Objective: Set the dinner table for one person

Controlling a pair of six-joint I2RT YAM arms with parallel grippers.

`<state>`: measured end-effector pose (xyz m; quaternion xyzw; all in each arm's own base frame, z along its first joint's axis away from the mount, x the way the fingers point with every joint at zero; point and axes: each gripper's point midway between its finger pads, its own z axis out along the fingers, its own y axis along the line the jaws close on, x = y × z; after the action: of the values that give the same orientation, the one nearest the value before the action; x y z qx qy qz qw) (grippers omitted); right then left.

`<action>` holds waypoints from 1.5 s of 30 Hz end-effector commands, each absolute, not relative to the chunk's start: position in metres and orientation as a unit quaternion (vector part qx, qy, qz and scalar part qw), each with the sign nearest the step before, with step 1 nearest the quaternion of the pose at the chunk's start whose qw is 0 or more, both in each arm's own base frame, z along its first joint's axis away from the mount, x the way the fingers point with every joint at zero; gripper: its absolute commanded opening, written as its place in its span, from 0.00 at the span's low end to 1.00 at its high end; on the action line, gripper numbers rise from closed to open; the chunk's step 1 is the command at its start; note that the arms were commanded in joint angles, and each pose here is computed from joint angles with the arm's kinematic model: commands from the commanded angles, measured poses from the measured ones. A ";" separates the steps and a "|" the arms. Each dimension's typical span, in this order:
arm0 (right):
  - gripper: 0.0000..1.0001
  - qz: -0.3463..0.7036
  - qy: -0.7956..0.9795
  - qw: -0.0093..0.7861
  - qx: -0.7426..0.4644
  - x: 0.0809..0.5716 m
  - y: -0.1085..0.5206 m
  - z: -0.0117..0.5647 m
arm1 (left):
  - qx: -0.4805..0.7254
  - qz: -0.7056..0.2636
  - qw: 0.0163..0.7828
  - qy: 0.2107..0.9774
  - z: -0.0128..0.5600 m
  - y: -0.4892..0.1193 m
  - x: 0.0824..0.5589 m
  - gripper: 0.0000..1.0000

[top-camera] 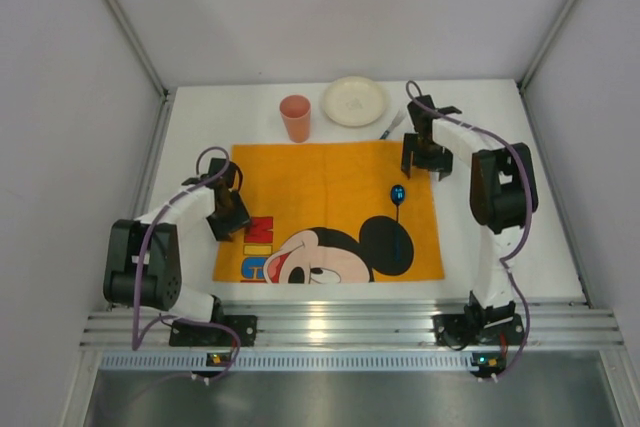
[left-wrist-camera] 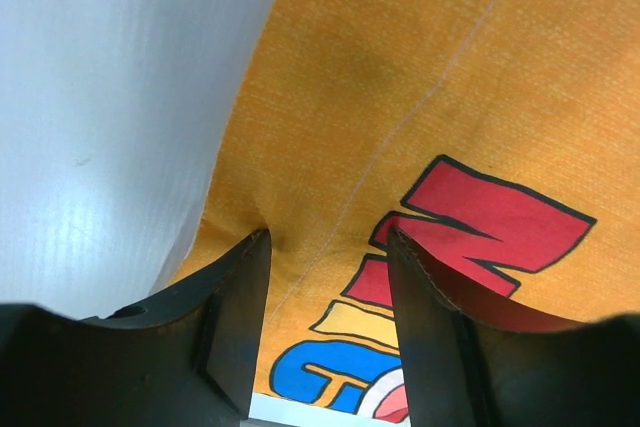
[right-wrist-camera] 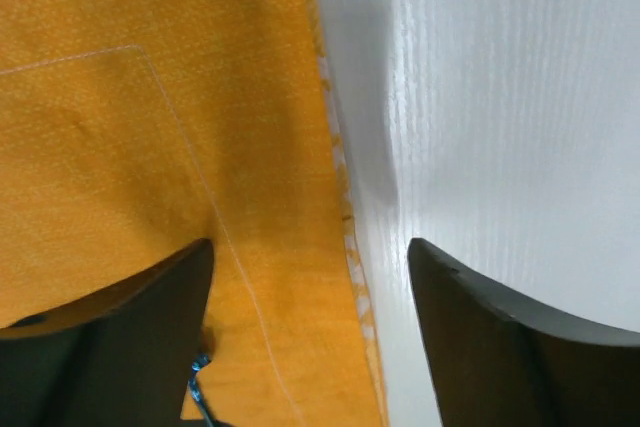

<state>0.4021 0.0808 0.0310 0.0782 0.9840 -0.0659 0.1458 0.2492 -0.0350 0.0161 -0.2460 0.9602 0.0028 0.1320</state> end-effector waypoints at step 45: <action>0.17 -0.004 0.962 0.220 0.161 0.548 0.179 -0.009 | -0.170 -0.087 0.189 0.963 0.068 -0.053 0.302 0.56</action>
<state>0.5630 0.1888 0.0321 0.1580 0.9509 0.0265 0.2648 0.2959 -0.0523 0.0689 -0.1785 0.9638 -0.0731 0.1841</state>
